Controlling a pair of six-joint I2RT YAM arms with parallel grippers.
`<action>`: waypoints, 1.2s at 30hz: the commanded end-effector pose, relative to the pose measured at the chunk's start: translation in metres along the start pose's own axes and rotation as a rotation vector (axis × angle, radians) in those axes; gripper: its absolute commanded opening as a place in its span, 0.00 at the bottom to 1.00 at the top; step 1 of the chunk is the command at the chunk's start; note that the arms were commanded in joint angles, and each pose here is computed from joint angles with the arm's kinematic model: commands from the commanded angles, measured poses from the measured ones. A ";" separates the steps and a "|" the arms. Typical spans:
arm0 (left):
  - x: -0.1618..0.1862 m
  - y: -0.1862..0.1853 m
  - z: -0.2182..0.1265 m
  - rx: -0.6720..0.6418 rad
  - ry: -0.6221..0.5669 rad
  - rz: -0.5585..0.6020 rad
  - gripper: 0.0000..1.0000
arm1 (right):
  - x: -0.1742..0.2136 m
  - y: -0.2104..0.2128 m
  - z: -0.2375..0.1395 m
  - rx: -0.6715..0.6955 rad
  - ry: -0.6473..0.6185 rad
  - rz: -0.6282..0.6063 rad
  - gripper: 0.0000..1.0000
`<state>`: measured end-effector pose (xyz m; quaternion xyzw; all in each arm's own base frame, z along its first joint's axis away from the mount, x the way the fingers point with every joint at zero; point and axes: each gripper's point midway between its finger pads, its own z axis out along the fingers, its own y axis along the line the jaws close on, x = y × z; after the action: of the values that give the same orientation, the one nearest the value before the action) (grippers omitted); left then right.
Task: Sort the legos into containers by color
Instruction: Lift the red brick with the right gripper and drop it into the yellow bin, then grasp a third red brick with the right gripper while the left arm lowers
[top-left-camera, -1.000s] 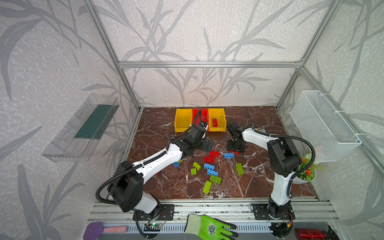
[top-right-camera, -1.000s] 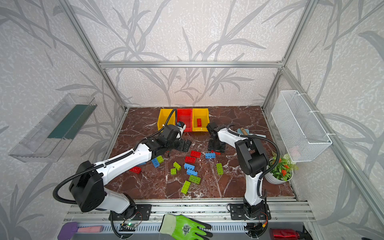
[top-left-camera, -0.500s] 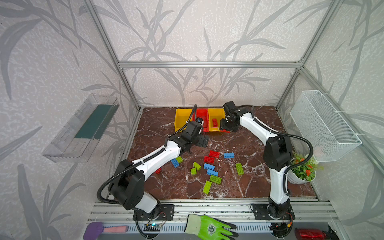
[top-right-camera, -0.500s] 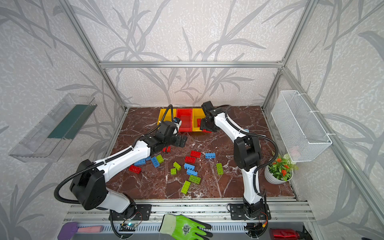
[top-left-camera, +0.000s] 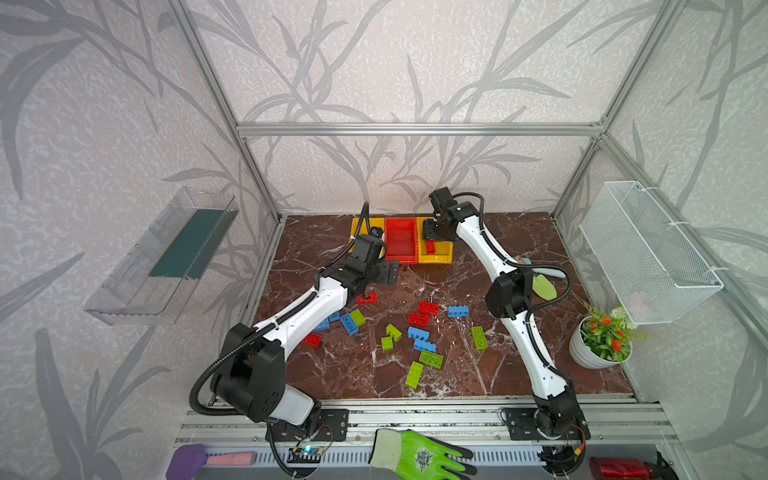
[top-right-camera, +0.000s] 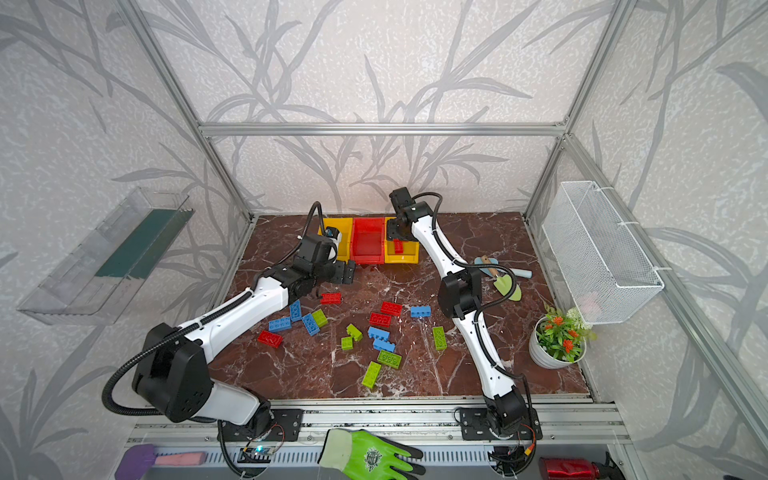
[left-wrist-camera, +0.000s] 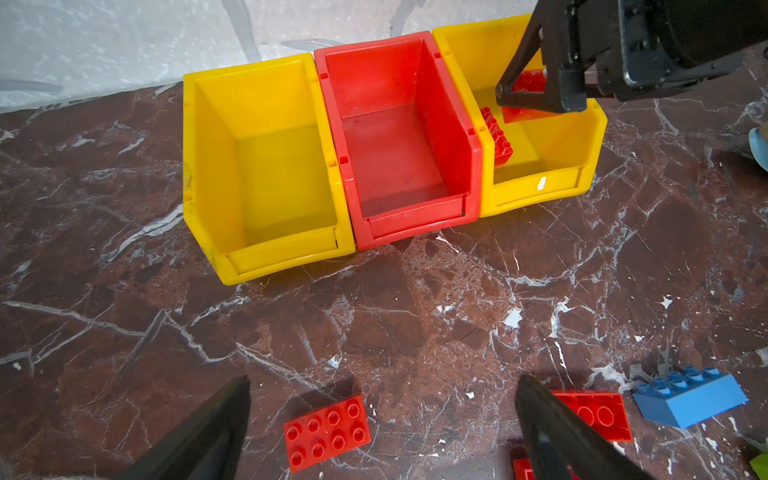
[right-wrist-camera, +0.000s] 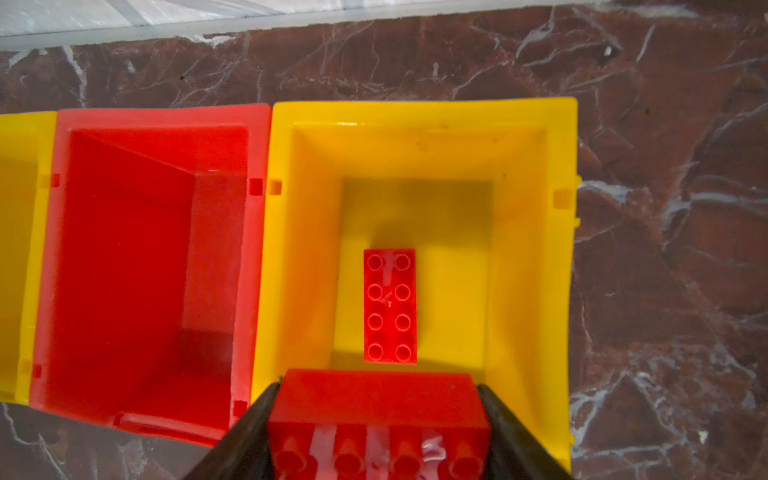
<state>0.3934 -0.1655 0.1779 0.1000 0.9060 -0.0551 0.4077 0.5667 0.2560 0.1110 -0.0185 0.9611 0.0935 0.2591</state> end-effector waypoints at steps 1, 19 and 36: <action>-0.003 0.010 -0.010 -0.027 -0.017 0.010 0.99 | -0.009 -0.003 -0.019 0.019 -0.032 -0.031 0.80; 0.023 -0.038 -0.045 0.064 -0.005 -0.125 0.99 | 0.100 0.011 -0.123 -0.063 0.141 -0.056 0.84; 0.083 -0.013 -0.131 -0.015 -0.128 -0.232 0.99 | 0.225 0.024 -0.122 -0.039 0.265 0.009 0.91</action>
<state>0.2418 -0.1626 0.2035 0.0080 0.8902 -0.1296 0.4366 0.3030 0.2533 0.0972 -0.0573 0.9878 0.1005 0.1044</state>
